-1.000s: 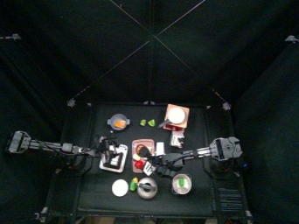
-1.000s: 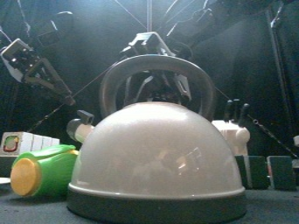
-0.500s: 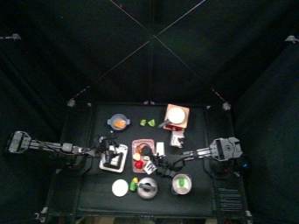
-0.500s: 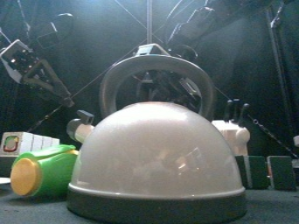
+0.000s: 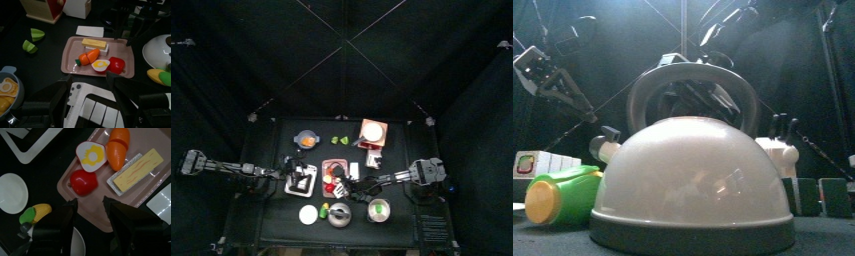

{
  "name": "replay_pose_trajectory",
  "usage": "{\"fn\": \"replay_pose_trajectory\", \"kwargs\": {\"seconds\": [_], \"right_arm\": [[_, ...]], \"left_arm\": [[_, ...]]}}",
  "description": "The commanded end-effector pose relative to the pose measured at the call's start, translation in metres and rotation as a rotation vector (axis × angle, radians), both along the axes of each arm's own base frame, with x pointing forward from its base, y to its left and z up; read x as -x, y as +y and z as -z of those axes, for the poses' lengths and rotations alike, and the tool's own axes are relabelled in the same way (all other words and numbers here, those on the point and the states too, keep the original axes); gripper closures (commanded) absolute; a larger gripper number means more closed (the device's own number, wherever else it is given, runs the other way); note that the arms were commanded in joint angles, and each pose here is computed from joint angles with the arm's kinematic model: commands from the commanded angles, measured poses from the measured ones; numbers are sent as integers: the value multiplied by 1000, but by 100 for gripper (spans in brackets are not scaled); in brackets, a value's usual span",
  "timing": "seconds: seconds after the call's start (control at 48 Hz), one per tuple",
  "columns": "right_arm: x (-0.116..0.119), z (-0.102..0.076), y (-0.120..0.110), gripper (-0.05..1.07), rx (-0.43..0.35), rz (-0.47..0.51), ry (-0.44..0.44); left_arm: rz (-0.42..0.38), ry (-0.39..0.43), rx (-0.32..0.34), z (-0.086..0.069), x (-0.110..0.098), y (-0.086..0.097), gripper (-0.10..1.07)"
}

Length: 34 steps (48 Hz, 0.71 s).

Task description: Grab egg sushi

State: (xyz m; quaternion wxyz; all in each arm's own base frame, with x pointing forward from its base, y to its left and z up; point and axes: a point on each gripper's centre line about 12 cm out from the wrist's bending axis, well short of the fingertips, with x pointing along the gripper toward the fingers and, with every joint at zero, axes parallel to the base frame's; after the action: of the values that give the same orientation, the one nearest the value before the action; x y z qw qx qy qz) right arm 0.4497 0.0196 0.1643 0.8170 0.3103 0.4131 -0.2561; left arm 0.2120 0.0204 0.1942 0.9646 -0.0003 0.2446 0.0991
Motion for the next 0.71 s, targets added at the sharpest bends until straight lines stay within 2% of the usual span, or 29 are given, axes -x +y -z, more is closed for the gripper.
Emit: {"fn": "replay_pose_trajectory", "kwargs": {"seconds": [0.0, 0.229, 0.688], "right_arm": [[-5, -18, -1, 16, 0, 4, -46], [-1, -16, -15, 8, 42, 27, -1], [2, 10, -54, 7, 61, 109, 78]], "left_arm": [[-2, -12, 0, -5, -2, 0, 7], [1, -12, 0, -5, -2, 0, 7], [1, -6, 0, -2, -1, 0, 7]]}}
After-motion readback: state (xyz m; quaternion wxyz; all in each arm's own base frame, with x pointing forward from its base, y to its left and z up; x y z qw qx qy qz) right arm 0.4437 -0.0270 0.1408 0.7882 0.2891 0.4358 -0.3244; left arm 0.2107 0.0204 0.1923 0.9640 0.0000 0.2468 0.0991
